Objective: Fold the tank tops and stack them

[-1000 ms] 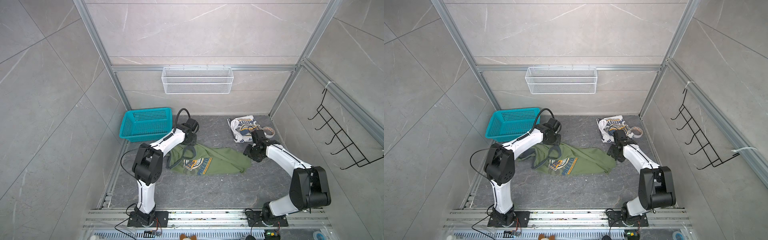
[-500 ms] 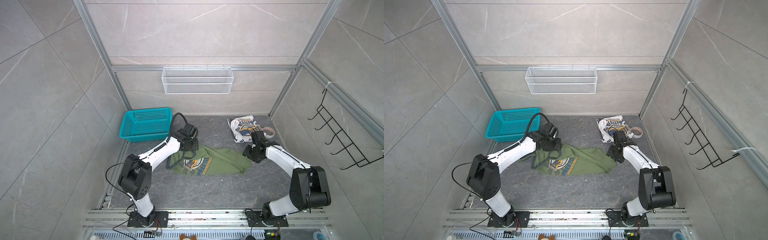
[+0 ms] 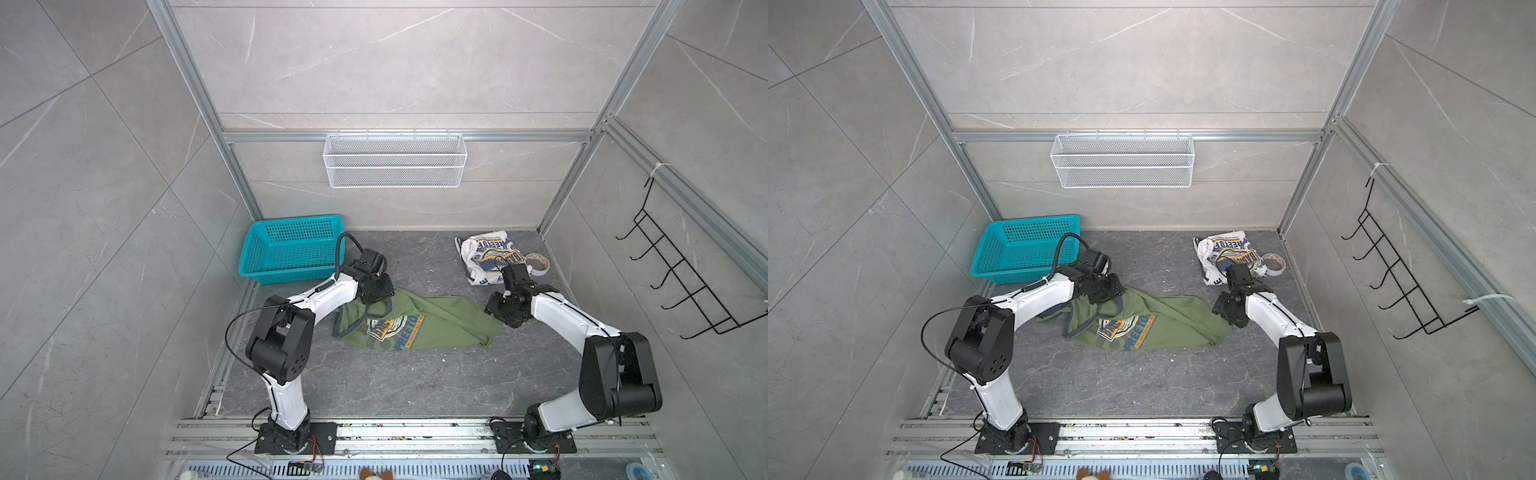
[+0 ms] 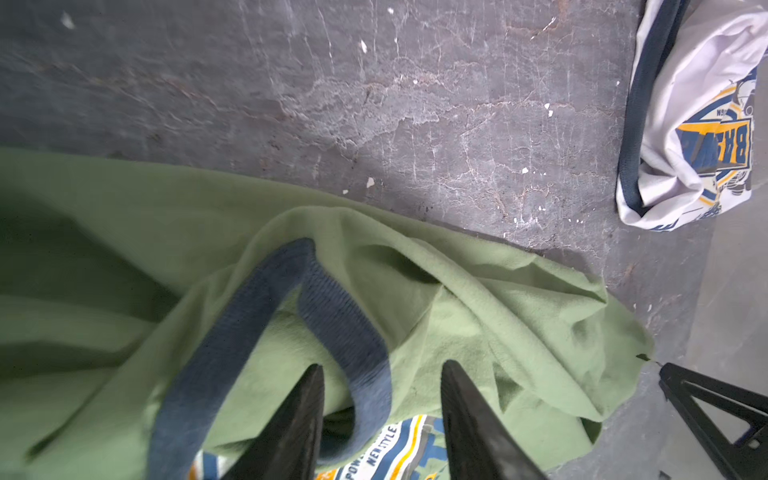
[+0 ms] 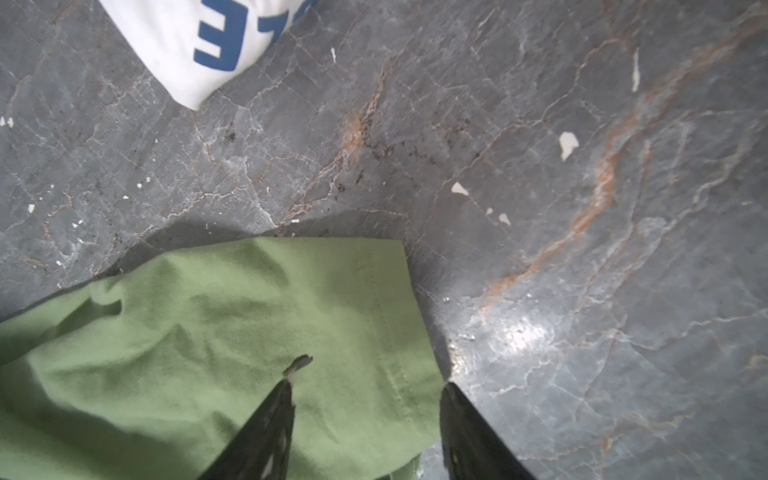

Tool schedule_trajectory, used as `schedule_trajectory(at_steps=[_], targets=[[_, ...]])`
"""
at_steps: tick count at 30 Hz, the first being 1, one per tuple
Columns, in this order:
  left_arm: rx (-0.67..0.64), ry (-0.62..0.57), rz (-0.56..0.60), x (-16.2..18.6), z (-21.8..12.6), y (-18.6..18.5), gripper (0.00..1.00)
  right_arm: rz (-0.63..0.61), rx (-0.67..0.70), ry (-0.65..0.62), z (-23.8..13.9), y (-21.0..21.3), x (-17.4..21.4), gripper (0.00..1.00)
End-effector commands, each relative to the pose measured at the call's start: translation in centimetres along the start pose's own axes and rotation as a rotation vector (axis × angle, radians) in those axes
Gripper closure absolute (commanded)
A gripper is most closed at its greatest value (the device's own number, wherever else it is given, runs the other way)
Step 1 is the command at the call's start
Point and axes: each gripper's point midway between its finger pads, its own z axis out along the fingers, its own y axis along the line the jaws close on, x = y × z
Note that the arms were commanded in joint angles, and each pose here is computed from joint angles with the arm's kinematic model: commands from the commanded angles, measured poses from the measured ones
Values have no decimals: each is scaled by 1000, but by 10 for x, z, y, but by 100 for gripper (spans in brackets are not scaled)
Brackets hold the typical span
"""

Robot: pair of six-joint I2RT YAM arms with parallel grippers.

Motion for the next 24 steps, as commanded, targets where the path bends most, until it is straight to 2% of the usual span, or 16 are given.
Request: schedule_trajectory(at_steps=[1, 9, 11, 17, 19, 24], targets=[[41, 1, -25, -6, 6, -5, 57, 8, -6, 3, -1, -1, 3, 42], [68, 2, -28, -10, 10, -11, 61, 8, 0, 13, 2, -3, 7, 42], [77, -9, -26, -12, 9, -14, 67, 10, -5, 17, 3, -3, 7, 42], [72, -66, 5, -21, -4, -15, 95, 43, 6, 14, 1, -11, 17, 38], [48, -100, 32, -23, -17, -13, 100, 58, 6, -3, -1, -17, 22, 36], [13, -152, 80, -24, -40, -6, 100, 50, 42, -6, 5, -27, 27, 37]])
